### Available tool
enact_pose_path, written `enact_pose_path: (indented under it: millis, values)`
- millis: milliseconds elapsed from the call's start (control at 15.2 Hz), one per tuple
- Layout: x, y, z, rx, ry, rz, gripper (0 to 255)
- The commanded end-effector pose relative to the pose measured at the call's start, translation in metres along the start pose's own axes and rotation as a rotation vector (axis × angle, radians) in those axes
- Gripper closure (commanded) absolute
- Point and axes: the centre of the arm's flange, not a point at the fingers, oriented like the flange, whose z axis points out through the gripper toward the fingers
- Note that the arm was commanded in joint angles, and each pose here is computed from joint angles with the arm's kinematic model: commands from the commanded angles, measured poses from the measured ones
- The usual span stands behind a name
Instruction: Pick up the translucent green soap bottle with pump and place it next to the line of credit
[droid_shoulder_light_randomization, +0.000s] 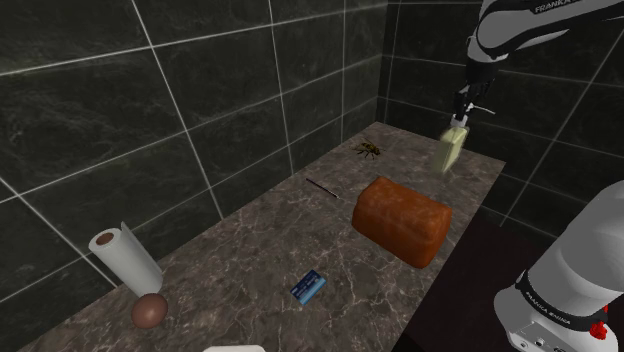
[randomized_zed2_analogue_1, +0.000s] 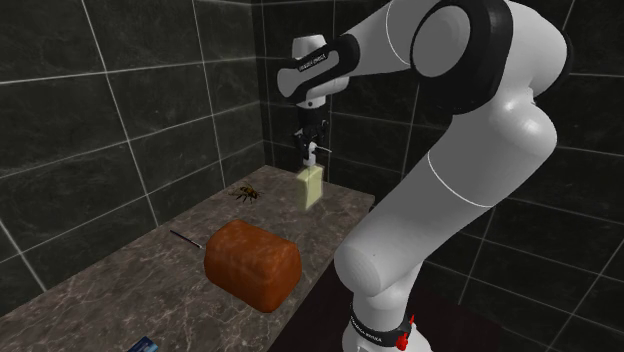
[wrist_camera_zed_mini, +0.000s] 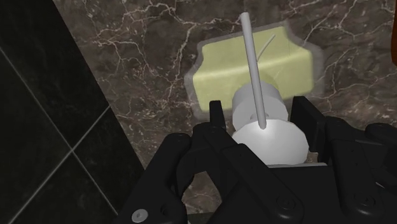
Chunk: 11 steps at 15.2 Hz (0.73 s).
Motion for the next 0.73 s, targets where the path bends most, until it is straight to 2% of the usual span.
enact_pose_path:
  millis: [0,660]
  values:
    - [0.001,0.001,-0.011,0.000,0.000,0.000,255]
    - [0.005,0.008,-0.064,0.000,0.000,0.000,255]
